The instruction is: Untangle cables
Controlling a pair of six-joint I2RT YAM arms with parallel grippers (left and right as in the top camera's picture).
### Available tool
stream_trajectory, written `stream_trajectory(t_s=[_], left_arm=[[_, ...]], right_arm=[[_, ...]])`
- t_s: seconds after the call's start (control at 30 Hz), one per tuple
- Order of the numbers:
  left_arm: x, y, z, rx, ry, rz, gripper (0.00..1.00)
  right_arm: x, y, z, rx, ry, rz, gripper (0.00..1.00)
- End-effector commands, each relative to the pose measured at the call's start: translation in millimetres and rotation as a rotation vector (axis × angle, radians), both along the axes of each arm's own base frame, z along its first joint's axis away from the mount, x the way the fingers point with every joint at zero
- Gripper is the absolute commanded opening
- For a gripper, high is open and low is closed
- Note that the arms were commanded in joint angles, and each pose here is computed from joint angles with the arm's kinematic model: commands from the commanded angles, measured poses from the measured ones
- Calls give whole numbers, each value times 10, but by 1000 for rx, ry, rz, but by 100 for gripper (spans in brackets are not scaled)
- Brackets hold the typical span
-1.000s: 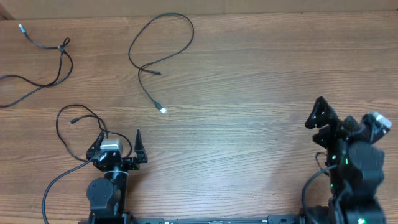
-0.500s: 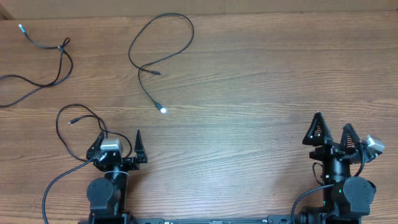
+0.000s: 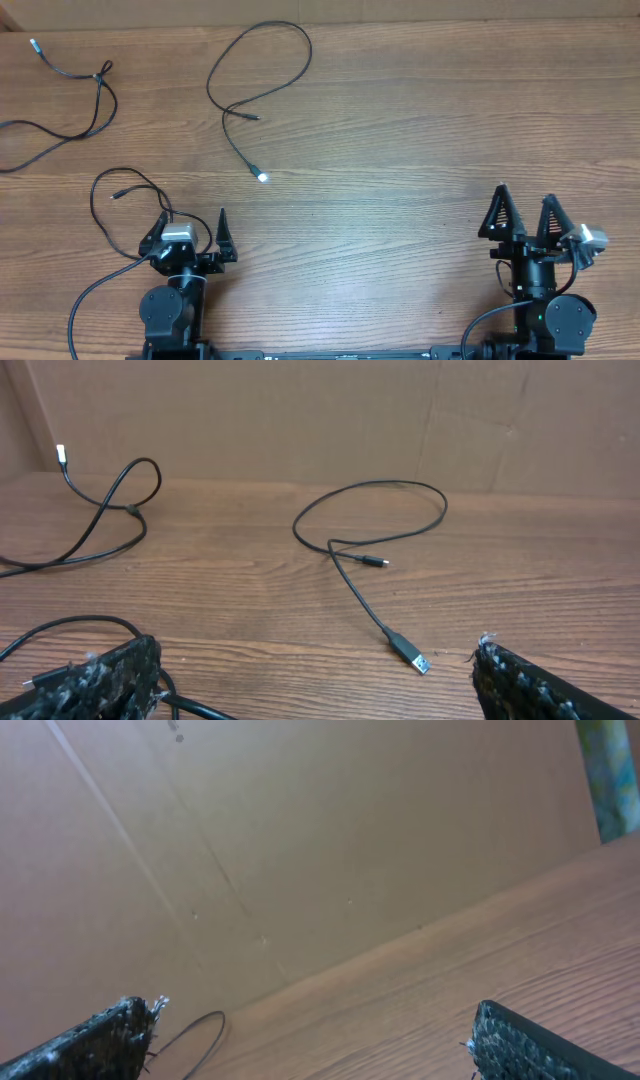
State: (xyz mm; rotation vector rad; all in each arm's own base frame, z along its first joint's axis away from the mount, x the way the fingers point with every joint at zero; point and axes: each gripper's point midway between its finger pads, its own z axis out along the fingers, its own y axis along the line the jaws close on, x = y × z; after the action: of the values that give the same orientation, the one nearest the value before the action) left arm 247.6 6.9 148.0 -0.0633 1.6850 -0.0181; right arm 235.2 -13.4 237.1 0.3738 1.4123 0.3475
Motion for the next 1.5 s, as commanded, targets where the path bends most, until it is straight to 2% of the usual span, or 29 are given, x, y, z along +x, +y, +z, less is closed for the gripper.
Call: stream_trajectory(t_s=[0.0, 0.27, 0.4, 0.73, 1.47], left_arm=[[0, -6, -18, 10, 4, -7, 99], [0, -6, -17, 10, 4, -7, 99], [0, -6, -17, 10, 4, -7, 100], [0, -6, -17, 10, 4, -7, 99], [0, -6, -17, 10, 4, -7, 100]], right_arm=[[30, 74, -127, -26, 11, 44, 100], [98, 159, -439, -110, 55, 90, 100], [109, 128, -653, -133, 135, 75, 100], [109, 125, -658, -363, 137, 61, 100], [109, 126, -652, -363, 134, 61, 100]])
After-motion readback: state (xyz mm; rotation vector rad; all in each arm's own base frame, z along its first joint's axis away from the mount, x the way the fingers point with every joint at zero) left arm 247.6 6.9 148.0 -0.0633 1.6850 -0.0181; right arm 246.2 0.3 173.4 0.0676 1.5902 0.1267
